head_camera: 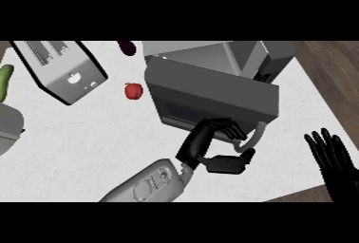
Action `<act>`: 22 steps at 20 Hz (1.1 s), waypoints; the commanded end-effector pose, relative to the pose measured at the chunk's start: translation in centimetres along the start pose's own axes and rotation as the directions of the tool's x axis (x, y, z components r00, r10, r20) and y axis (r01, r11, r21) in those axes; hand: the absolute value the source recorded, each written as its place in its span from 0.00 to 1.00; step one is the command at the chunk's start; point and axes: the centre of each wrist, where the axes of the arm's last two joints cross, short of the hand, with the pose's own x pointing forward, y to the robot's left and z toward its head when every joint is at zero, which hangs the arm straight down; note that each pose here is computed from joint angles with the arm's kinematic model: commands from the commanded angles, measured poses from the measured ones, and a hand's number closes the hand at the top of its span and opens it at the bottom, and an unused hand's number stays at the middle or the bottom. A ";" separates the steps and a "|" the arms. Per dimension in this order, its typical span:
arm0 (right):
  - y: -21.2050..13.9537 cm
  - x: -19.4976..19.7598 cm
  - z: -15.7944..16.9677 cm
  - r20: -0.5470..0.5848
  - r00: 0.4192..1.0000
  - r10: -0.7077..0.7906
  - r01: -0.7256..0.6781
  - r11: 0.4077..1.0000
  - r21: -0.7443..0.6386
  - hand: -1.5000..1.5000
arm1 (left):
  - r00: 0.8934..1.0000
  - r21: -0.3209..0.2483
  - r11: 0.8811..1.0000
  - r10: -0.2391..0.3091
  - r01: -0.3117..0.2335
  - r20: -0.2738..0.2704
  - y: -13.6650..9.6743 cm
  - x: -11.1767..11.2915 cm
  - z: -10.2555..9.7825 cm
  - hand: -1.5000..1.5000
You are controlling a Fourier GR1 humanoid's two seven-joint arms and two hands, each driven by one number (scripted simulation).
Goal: Pick up the milk, place it into the microwave and close the microwave
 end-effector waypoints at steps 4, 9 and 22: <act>0.7 1.7 -1.2 0.037 0.996 -0.086 0.081 0.990 0.118 0.00 | 0.999 0.203 0.978 0.031 -0.039 0.043 2.5 1.0 -3.0 1.00; 1.1 2.6 -2.1 0.035 0.993 -0.115 0.108 0.981 0.162 0.00 | 0.994 0.248 0.964 0.084 -0.099 0.070 3.9 2.0 -4.7 1.00; 0.6 5.3 -3.0 0.048 0.990 -0.132 0.121 0.973 0.195 0.00 | 0.988 0.319 0.937 0.109 -0.139 0.111 5.8 2.1 -6.8 1.00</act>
